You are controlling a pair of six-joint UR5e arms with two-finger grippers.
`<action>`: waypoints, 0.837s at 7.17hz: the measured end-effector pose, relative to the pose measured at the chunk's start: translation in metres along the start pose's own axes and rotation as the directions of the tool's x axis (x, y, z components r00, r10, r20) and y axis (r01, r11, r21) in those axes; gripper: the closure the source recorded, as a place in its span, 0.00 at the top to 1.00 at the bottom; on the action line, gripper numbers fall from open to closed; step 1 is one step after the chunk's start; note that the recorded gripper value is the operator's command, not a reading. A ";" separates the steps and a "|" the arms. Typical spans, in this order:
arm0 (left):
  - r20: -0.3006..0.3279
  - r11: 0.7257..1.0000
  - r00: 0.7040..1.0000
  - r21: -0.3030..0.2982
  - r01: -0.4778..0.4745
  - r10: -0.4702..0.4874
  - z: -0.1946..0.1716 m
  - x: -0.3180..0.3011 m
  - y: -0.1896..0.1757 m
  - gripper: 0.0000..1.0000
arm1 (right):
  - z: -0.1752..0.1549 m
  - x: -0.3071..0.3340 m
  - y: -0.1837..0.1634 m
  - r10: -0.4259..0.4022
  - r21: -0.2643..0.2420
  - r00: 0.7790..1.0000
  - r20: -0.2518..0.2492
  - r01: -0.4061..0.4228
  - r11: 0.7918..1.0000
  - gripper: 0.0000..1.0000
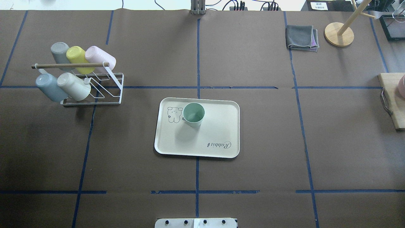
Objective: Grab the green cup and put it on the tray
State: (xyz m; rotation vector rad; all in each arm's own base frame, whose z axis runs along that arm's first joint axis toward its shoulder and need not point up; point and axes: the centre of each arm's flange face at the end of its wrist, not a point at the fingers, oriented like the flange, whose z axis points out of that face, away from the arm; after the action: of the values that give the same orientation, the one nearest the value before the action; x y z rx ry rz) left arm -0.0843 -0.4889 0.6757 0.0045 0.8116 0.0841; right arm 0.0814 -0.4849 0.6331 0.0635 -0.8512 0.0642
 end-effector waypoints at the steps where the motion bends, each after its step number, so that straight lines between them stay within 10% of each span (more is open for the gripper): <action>1: 0.001 1.000 1.000 0.000 0.000 0.000 0.000 0.000 0.000 1.00 | 0.000 0.000 0.000 0.000 0.000 1.000 0.000 0.000 1.000 1.00; 6: 0.003 1.000 1.000 0.005 -0.004 0.004 -0.002 0.002 -0.003 1.00 | 0.001 0.001 0.001 0.001 -0.002 1.000 0.000 -0.001 1.000 1.00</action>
State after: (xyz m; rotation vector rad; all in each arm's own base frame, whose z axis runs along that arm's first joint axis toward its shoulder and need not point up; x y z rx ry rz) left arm -0.0847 -0.4922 0.6726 0.0108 0.8089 0.0860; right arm 0.0813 -0.4844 0.6348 0.0608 -0.8512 0.0644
